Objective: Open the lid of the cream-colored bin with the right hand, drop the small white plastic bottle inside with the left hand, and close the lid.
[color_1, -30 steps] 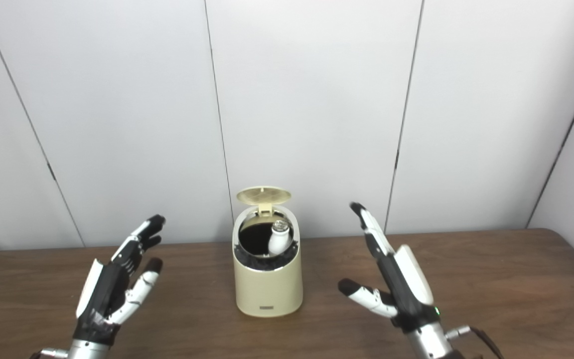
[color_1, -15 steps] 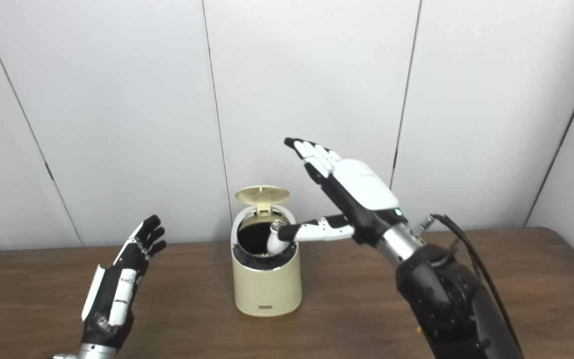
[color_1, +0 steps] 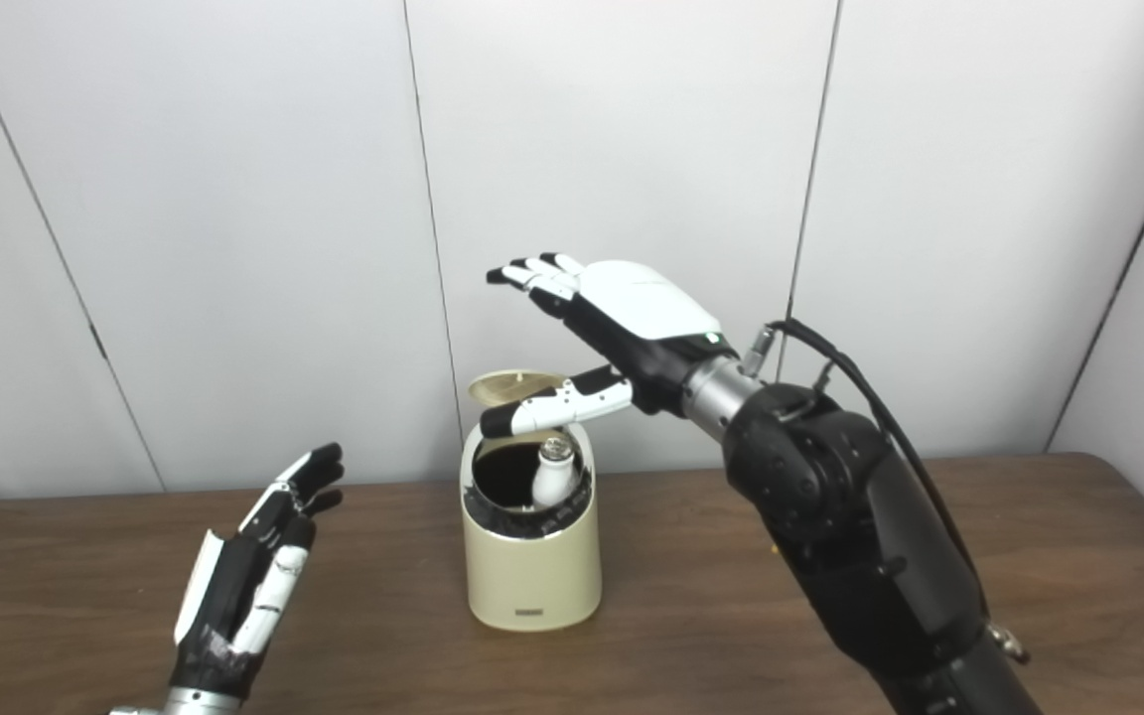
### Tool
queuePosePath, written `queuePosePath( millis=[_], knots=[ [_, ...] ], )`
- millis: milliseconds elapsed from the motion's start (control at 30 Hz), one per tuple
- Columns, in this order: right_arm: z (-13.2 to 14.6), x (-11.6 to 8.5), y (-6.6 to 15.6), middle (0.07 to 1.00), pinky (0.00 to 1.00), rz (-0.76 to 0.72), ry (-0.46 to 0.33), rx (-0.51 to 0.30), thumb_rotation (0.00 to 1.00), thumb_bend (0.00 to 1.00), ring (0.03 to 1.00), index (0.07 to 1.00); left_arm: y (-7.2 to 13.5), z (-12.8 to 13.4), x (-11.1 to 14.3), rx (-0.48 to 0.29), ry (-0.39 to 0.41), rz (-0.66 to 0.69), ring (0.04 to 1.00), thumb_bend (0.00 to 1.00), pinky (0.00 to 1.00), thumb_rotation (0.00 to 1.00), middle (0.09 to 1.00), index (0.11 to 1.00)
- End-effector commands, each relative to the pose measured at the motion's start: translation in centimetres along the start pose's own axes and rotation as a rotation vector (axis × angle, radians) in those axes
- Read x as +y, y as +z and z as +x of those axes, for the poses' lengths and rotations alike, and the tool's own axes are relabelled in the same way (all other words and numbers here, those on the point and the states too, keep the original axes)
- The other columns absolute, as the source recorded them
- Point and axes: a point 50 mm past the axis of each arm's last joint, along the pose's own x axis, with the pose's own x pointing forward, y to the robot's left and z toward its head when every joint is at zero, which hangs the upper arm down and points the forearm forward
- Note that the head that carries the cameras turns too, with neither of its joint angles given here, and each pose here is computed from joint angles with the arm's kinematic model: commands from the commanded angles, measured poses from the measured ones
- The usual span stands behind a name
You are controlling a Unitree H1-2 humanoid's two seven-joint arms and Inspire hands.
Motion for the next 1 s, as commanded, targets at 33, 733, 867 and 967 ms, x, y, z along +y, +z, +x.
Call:
queuePosePath(
  millis=[33,733,867,967],
  knots=[
    [1.4,-2.9,1.0,0.964,0.94,-0.052,-0.046,-0.029,0.88,0.96,1.000,0.922,1.2,1.2,0.4,-0.072,0.003,0.016,0.898,0.53,0.85,0.82,0.896,0.873],
    [1.0,0.6,0.6,0.941,0.99,-0.028,0.125,0.062,0.88,0.95,1.000,0.897,1.7,1.3,0.4,-0.089,0.037,0.049,0.870,0.51,0.83,0.86,0.859,0.835],
    [-0.1,1.8,0.4,0.934,1.00,-0.005,0.136,0.062,0.87,0.95,1.000,0.890,1.8,1.3,0.6,-0.096,0.063,0.066,0.852,0.48,0.81,0.88,0.842,0.815],
    [-0.8,2.4,0.5,0.926,1.00,-0.003,0.150,0.072,0.88,0.96,1.000,0.892,1.9,1.3,0.7,-0.099,0.067,0.064,0.847,0.47,0.81,0.88,0.839,0.813]
  ],
)
